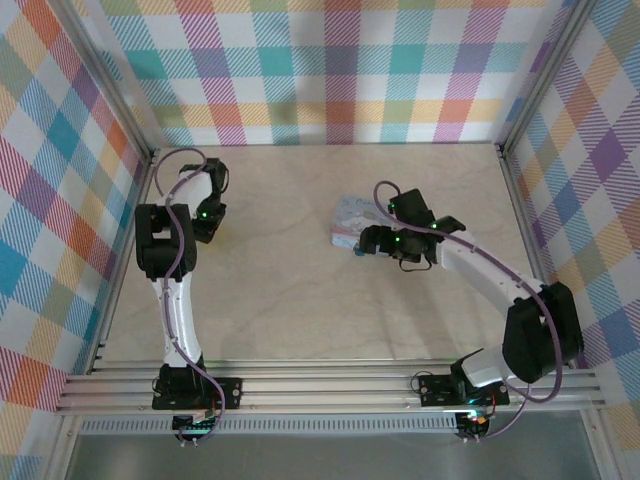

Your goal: Unlock a padlock with a key

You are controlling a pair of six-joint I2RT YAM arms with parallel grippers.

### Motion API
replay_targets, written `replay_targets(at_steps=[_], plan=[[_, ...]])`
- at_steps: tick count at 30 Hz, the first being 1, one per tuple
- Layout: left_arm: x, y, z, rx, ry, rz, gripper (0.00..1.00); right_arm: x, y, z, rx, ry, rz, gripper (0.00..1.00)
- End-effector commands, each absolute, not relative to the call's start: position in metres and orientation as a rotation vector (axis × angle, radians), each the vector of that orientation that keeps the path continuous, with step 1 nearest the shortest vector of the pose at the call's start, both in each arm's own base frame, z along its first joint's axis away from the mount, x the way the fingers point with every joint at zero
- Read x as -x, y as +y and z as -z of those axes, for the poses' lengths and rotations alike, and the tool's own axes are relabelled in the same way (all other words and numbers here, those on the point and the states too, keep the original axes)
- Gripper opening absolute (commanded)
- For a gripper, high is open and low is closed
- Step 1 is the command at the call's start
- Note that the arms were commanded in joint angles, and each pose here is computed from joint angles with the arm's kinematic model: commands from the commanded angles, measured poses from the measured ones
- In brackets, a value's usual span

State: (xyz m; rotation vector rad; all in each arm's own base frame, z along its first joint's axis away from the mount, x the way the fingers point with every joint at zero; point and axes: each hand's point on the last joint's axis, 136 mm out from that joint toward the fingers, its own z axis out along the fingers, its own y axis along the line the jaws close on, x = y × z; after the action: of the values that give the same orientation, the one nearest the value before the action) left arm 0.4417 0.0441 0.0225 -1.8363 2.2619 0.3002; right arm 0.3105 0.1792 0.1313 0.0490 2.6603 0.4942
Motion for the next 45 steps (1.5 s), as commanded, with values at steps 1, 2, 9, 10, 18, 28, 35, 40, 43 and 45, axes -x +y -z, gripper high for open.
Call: replay_targets(at_steps=[1, 2, 9, 10, 18, 28, 35, 40, 43, 45], plan=[[-0.438, 0.039, -0.013, 1.931, 2.210, -0.299, 0.48, -0.305, 0.174, -0.137, -0.029, 2.636, -0.483, 0.91], [-0.437, 0.039, -0.011, 1.929, 2.214, -0.310, 0.48, -0.303, 0.173, -0.137, -0.028, 2.636, -0.487, 0.91], [-0.440, 0.039, -0.019, 1.858, 2.231, -0.323, 0.32, -0.293, 0.169, -0.132, -0.020, 2.636, -0.491, 0.91], [-0.440, 0.039, -0.024, 1.830, 2.239, -0.331, 0.28, -0.292, 0.168, -0.132, -0.020, 2.633, -0.492, 0.91], [-0.429, 0.045, -0.070, 1.667, 2.254, -0.419, 0.00, -0.287, 0.167, -0.129, -0.006, 2.617, -0.503, 0.91], [-0.438, 0.072, -0.080, 1.675, 2.296, -0.415, 0.34, -0.273, 0.164, -0.131, -0.022, 2.607, -0.550, 0.91], [-0.437, 0.079, -0.057, 1.715, 2.369, -0.383, 0.34, -0.258, 0.152, -0.130, -0.076, 2.586, -0.545, 0.91], [-0.438, 0.086, -0.056, 1.751, 2.363, -0.365, 0.38, -0.253, 0.148, -0.127, -0.102, 2.587, -0.539, 0.91], [-0.437, 0.095, -0.057, 1.767, 2.356, -0.380, 0.42, -0.254, 0.148, -0.128, -0.110, 2.583, -0.545, 0.91], [-0.439, 0.099, -0.056, 1.772, 2.385, -0.376, 0.43, -0.254, 0.149, -0.129, -0.110, 2.583, -0.547, 0.91]])
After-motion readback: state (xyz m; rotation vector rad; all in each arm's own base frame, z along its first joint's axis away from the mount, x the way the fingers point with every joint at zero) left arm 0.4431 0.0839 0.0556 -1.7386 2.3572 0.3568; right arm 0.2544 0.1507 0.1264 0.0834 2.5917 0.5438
